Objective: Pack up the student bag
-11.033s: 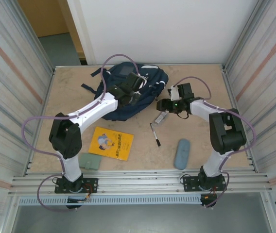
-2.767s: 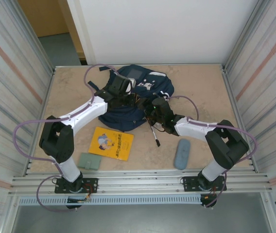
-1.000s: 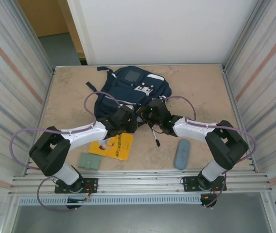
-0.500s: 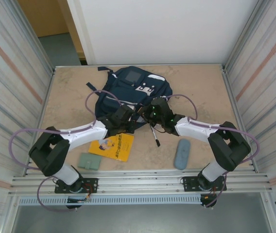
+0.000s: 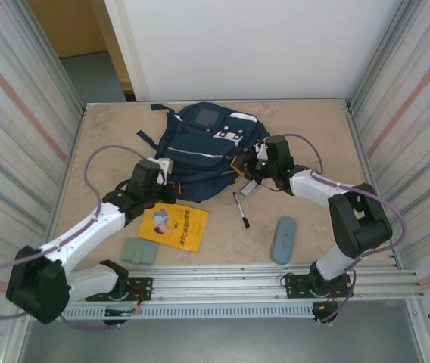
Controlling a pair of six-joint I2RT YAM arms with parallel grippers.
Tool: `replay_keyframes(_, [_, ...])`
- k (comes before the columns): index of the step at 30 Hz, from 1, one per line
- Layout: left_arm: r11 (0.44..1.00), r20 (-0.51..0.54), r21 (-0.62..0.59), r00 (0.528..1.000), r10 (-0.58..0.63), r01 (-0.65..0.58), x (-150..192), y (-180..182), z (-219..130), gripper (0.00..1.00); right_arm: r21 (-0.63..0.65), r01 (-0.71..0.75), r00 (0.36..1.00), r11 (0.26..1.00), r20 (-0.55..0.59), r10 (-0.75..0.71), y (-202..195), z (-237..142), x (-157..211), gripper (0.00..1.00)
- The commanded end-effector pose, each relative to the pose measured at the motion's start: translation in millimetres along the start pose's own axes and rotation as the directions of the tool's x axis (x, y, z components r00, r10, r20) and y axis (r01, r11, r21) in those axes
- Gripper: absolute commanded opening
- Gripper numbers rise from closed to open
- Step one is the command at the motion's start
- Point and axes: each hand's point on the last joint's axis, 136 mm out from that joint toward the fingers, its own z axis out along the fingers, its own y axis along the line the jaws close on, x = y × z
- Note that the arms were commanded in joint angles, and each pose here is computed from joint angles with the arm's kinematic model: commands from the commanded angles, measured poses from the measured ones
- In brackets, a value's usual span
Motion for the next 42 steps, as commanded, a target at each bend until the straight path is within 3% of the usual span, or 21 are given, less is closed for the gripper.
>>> replay_keyframes(1, [0.997,0.002,-0.075,1.0,-0.001,0.001,4.6,24.2,-19.5,0.0,-0.069,0.08,0.996,0.994,-0.044,-0.083,8.4,-5.6,-13.3,0.19])
replay_keyframes(10, [0.972,0.055,-0.204,0.993,-0.105,0.114,-1.6,71.2,-52.5,0.0,-0.063,0.123,0.989,0.99,-0.078,-0.128,-7.7,-7.4,-31.4,0.18])
replay_keyframes(17, [0.998,0.02,0.032,0.998,-0.063,0.063,3.6,25.1,-37.3,0.0,-0.024,0.126,0.99,0.992,-0.061,-0.127,-22.5,-4.3,-45.7,0.18])
replay_keyframes(22, [0.99,0.02,0.133,0.998,-0.058,0.054,12.1,-7.1,-29.4,0.0,-0.043,0.189,0.98,0.981,-0.058,-0.191,-13.7,-5.6,-43.9,0.39])
replay_keyframes(27, [0.976,0.016,0.21,0.998,-0.055,0.05,9.6,-37.9,-22.9,0.0,0.031,0.411,0.911,0.911,0.009,-0.412,0.7,-30.1,-30.9,0.56])
replay_keyframes(29, [0.972,0.013,0.232,0.999,-0.037,0.033,8.3,-49.8,-21.4,0.0,0.076,0.542,0.84,0.837,-0.008,-0.543,5.7,-35.7,-14.3,0.59])
replay_keyframes(32, [0.958,0.005,0.287,1.0,-0.017,0.015,5.2,-68.7,-18.6,0.0,0.08,0.733,0.68,0.675,-0.092,-0.728,11.6,-34.0,27.2,0.64])
replay_keyframes(34, [0.947,-0.003,0.321,1.0,-0.01,0.01,3.9,-77.9,-16.1,0.0,0.056,0.841,0.539,0.538,-0.152,-0.828,11.9,-28.6,55.5,0.67])
replay_keyframes(39, [0.934,-0.012,0.357,1.0,-0.009,0.013,4.4,-88.8,-10.4,0.0,-0.086,0.995,0.039,0.059,-0.214,-0.976,6.8,-13.0,106.5,0.71])
replay_keyframes(40, [0.932,-0.02,0.362,1.0,-0.004,0.011,5.1,-90.2,-9.6,0.0,-0.11,0.994,-0.034,-0.01,-0.219,-0.975,5.1,-9.0,111.6,0.72])
replay_keyframes(42, [0.93,-0.036,0.369,0.999,0.005,0.009,8.4,-92.0,-8.8,0.0,-0.116,0.99,-0.104,-0.079,-0.225,-0.969,5.9,1.5,110.5,0.72])
